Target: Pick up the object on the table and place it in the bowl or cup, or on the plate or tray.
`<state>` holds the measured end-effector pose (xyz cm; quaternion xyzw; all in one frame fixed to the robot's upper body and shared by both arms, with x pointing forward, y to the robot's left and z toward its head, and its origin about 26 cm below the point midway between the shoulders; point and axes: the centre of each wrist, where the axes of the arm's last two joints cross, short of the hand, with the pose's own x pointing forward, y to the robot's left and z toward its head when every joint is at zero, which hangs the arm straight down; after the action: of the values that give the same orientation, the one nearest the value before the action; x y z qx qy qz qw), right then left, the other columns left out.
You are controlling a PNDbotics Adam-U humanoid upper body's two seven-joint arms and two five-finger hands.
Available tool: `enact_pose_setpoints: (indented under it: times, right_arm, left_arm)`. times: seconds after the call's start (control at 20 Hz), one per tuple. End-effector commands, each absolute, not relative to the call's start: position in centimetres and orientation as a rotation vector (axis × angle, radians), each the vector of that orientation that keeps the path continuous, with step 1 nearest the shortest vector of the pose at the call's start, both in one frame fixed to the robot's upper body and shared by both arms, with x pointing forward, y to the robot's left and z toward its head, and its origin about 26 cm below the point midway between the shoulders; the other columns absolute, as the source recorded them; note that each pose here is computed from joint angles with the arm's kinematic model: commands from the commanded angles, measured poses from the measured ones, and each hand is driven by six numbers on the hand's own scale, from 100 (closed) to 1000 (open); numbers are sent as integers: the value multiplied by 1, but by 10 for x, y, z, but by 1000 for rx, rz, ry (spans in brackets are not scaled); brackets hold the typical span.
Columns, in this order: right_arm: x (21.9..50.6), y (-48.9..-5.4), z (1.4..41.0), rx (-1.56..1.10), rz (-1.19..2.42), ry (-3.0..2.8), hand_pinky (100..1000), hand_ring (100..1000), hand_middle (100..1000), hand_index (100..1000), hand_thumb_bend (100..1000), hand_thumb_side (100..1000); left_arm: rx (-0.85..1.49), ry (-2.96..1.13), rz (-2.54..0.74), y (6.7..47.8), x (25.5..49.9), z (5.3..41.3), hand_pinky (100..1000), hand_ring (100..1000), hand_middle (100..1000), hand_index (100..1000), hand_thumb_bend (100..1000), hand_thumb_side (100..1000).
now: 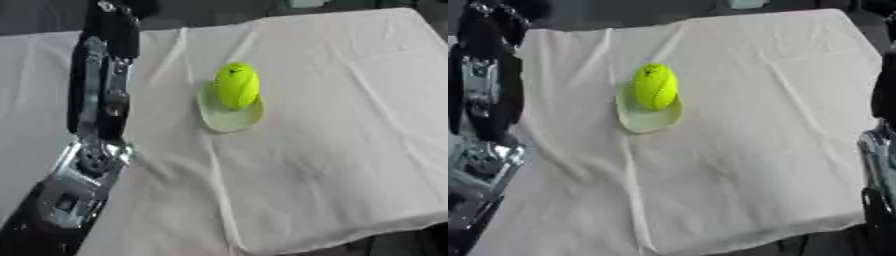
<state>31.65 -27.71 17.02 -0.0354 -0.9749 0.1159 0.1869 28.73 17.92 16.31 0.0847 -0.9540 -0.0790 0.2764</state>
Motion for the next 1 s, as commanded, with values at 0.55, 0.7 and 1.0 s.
enact_pose_setpoints:
  times: [0.55, 0.7, 1.0]
  right_arm:
    - [319, -276, 165, -110, 308, -2711, 706, 831, 811, 983, 100, 999]
    - [320, -275, 165, -109, 311, -2706, 698, 825, 811, 984, 100, 1000]
    - [320, -275, 165, -107, 315, -2704, 689, 819, 809, 983, 100, 997]
  left_arm:
    - [223, -2518, -166, 166, 290, 145, 701, 774, 967, 929, 137, 1000]
    - [221, -2513, -171, 165, 290, 144, 693, 766, 964, 927, 137, 1000]
    - [217, -2508, -187, 164, 290, 142, 699, 759, 963, 928, 145, 1000]
